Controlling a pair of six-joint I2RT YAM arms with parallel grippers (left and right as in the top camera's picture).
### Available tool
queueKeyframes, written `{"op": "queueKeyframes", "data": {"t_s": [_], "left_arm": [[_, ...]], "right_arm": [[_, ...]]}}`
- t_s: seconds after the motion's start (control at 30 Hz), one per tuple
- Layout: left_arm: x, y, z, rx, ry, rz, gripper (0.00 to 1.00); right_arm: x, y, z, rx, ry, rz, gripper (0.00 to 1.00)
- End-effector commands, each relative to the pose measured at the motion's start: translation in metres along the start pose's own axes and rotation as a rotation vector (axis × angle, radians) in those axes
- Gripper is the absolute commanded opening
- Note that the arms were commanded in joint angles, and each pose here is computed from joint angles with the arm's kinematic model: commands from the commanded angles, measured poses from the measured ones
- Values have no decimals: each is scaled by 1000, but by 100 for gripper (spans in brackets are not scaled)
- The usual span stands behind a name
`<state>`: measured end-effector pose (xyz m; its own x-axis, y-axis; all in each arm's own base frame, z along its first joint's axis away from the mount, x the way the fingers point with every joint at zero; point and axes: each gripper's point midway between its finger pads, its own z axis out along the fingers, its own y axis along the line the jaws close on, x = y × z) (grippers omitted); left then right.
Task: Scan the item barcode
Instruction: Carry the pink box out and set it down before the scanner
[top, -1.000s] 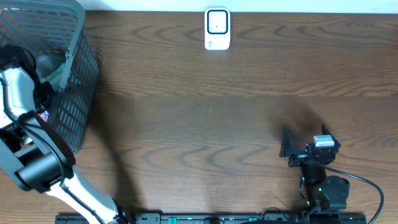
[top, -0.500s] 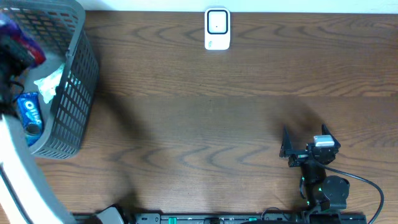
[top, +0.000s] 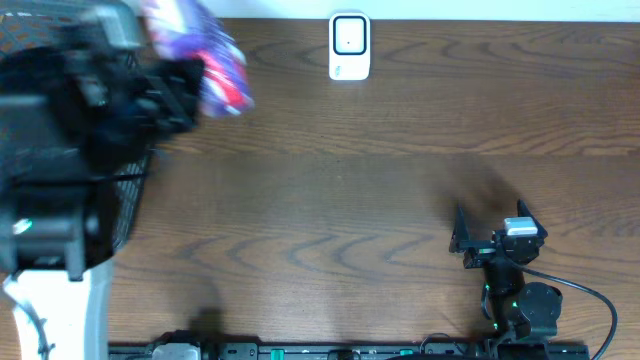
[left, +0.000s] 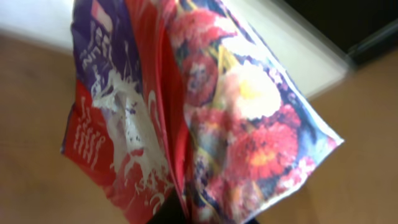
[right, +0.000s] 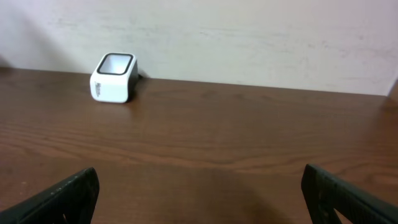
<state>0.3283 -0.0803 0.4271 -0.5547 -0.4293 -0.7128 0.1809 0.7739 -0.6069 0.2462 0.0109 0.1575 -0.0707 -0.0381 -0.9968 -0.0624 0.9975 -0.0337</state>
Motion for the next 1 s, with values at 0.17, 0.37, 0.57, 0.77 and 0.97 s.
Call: {"op": "queueKeyframes", "data": {"t_s": [0.17, 0.37, 0.57, 0.77, 0.97], "left_arm": [[121, 2, 110, -228, 375, 117, 7], [190, 17, 181, -334, 520, 210, 8], [249, 40, 239, -367, 620, 237, 63], [258, 48, 251, -376, 632, 236, 86], [202, 23, 223, -315, 504, 223, 86]], "right_arm": [[0, 2, 0, -8, -2, -1, 99], [0, 2, 0, -8, -2, -1, 99], [0, 2, 0, -8, -2, -1, 99], [0, 2, 0, -8, -2, -1, 99], [0, 2, 0, -8, -2, -1, 99]]}}
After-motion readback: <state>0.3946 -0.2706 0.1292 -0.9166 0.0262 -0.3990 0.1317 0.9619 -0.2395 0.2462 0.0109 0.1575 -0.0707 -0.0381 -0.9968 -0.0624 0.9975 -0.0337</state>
